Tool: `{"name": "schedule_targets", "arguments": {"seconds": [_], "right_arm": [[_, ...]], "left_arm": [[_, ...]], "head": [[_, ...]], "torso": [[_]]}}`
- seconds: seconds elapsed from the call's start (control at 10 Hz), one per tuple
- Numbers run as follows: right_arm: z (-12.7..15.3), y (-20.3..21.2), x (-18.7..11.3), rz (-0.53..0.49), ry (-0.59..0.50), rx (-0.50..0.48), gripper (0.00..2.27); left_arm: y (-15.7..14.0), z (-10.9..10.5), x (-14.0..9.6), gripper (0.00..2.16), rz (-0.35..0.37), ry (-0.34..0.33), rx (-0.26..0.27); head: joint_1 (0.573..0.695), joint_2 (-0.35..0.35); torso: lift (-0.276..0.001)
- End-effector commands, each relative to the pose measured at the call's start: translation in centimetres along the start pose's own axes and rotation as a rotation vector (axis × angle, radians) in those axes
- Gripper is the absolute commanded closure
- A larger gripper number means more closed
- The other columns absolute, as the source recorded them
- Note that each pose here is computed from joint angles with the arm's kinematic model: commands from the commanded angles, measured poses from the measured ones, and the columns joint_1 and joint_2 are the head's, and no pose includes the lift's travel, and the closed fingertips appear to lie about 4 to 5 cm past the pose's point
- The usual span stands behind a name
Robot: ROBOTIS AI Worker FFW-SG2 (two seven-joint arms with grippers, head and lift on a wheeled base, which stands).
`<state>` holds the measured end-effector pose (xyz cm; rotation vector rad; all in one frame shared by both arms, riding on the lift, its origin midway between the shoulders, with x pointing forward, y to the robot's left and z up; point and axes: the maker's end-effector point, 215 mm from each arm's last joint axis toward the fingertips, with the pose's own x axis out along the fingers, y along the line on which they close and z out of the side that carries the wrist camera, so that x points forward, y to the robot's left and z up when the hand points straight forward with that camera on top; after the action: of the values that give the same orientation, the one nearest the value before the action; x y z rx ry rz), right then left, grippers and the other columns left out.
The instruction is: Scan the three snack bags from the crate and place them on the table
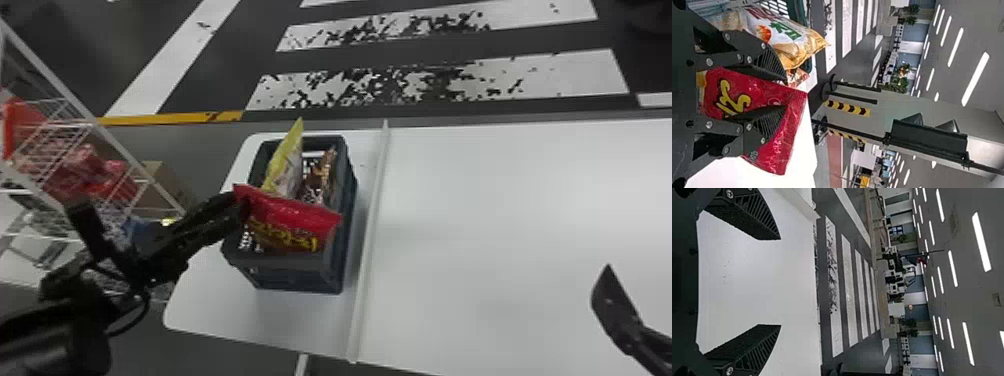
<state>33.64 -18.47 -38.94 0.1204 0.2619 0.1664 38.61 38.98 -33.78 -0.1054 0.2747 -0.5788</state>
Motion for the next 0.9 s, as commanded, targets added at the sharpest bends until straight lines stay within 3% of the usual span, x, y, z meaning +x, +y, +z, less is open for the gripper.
{"name": "schedule_targets", "arguments": {"seconds": [0.0, 0.2, 0.6, 0.8], "right_arm": [[0.2, 0.7, 0.2, 0.012, -0.006, 0.005, 0.09], [0.1, 1.8, 0.4, 0.03, -0.003, 0.007, 0.09], [0.0, 2.1, 0.4, 0.038, -0.002, 0.007, 0.09], [0.1, 2.1, 0.2, 0.038, -0.005, 0.008, 0.09]], "left_arm": [[0.9, 0.4, -1.4, 1.74, 0.027, -0.008, -0.027], [1.6, 1.8, -2.7, 1.74, 0.049, -0.03, -0.023], [2.4, 3.9, -4.4, 1.74, 0.091, -0.093, -0.031], [2.3, 6.3, -5.6, 1.74, 0.124, -0.175, -0.026]], "head": [[0.695, 0.318], [0.695, 0.35], [0.695, 0.35], [0.695, 0.35]], "torso": [[-0.062], [-0.062], [-0.062], [-0.062]]}}
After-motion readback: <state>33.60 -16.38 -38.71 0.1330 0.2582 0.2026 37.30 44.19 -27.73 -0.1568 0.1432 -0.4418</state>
